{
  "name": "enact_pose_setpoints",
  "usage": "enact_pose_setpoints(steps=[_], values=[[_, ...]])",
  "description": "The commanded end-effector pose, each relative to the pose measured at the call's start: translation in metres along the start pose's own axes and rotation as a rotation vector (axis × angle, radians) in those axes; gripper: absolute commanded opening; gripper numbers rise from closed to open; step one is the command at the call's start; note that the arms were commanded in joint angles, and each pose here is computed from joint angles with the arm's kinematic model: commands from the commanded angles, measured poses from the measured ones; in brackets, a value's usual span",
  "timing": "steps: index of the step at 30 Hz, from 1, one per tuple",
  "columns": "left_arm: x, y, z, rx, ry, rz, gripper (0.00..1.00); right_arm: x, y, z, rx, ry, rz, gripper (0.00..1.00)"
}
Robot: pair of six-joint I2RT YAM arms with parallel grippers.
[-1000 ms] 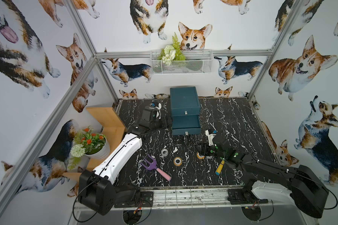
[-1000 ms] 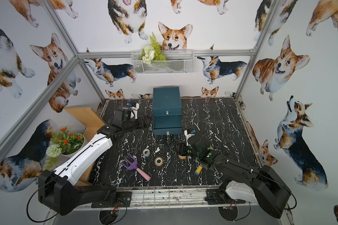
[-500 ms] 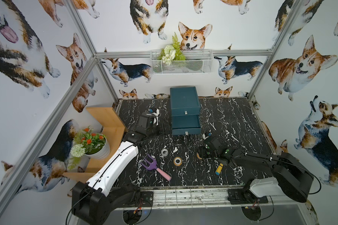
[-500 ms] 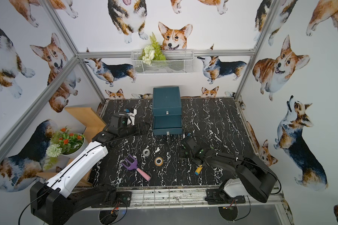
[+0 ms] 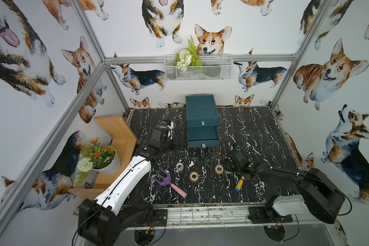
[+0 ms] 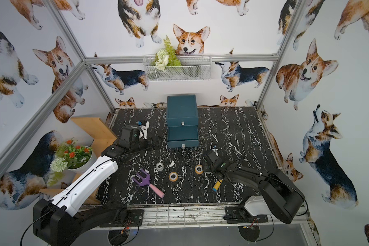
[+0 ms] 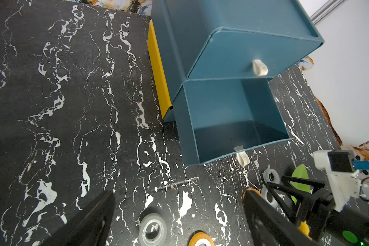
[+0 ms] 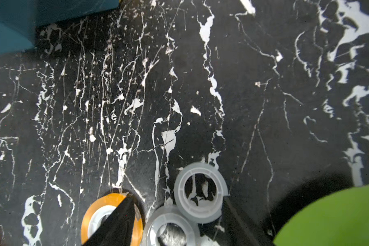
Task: Place the transparent tape into the drawer according to color
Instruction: Pick up the tape from the center of the board.
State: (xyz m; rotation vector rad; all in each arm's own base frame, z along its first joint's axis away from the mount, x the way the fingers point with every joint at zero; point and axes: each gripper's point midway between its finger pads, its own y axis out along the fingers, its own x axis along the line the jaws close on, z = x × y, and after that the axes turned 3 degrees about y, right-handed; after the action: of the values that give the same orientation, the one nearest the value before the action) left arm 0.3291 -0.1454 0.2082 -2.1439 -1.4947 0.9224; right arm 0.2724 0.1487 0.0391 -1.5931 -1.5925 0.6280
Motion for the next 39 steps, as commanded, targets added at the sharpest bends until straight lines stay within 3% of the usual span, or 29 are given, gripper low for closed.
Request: enact_pose_setpoints(steps=[1, 17, 29, 34, 39], values=[[-0.001, -0.001, -0.001, -0.002, 0.013, 0.005, 0.99, -0.003, 0.004, -0.005, -0.010, 0.024, 0.015, 0.69], [-0.003, 0.002, 0.002, 0.005, 0.011, 0.021, 1.00, -0.010, 0.014, -0.010, -0.007, 0.020, 0.061, 0.64], [-0.004, 0.003, 0.003, 0.010, 0.009, 0.027, 0.99, -0.020, 0.016, 0.018, 0.079, 0.020, 0.063, 0.51], [-0.004, 0.004, 0.003, 0.013, 0.010, 0.026, 0.99, -0.014, 0.015, 0.014, 0.072, 0.031, 0.034, 0.42], [-0.004, 0.004, 0.003, 0.012, 0.010, 0.026, 1.00, -0.007, 0.011, -0.002, 0.026, 0.027, 0.020, 0.39]])
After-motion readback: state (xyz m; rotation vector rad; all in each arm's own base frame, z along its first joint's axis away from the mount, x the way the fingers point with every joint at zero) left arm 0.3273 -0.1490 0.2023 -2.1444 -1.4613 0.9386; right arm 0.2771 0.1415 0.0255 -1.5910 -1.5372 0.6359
